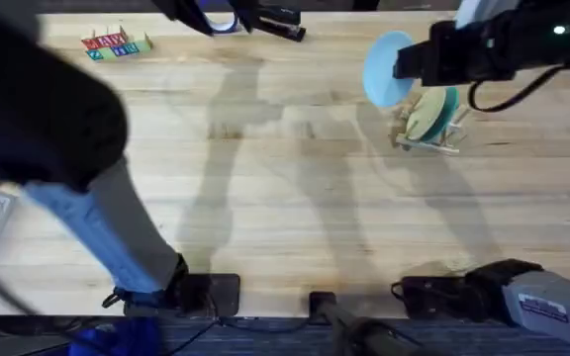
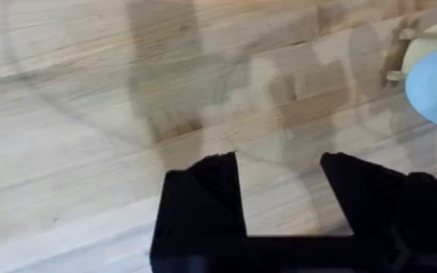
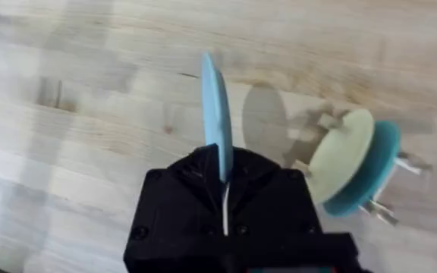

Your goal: Pick up the plates from the table one by one and place each into a slot on the dish rack.

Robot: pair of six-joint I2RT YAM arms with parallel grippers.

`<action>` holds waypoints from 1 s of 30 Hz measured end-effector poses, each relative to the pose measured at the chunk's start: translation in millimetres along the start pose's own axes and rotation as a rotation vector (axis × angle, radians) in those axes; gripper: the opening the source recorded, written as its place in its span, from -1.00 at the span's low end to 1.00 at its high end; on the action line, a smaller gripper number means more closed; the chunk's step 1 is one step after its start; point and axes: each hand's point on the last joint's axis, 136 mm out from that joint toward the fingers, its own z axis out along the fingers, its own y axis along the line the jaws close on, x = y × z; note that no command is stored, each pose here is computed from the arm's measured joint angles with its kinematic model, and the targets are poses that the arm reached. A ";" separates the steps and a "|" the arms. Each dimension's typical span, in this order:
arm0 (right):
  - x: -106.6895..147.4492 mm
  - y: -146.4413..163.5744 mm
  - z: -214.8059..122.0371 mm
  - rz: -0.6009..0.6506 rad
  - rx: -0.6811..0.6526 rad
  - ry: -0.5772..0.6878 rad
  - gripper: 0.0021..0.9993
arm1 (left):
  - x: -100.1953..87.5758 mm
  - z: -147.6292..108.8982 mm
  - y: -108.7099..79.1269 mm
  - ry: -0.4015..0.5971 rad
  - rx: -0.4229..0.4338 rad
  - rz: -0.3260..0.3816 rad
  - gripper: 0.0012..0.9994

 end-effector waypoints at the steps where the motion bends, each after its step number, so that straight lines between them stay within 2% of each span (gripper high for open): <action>1: 1.1 -2.1 -2.4 0.005 0.004 0.002 -0.94 | 3.0 -10.3 0.7 -0.023 0.000 -0.004 0.40; 6: 5.0 -12.5 -14.7 0.031 0.026 0.000 -0.94 | 25.9 -66.9 3.7 -0.158 0.011 -0.037 0.50; 10: 5.7 -18.0 -28.1 0.047 0.037 -0.019 -0.94 | 42.4 -84.9 1.4 -0.204 0.017 -0.043 0.62; 13: 6.1 -24.5 -41.4 0.066 0.054 -0.031 -0.94 | 51.5 -82.9 -1.1 -0.202 0.024 -0.025 0.72; 17: 1.6 -33.8 -63.7 0.096 0.079 -0.062 -0.94 | 63.4 -71.2 0.8 -0.173 0.028 -0.008 0.97; 22: -1.8 -41.8 -88.2 0.127 0.106 -0.085 -0.94 | 76.4 -58.2 3.3 -0.176 0.026 0.020 0.99; 30: 17.0 -57.1 -112.0 0.172 0.199 -0.011 -0.94 | 94.5 -41.1 10.2 -0.222 -0.005 0.074 0.99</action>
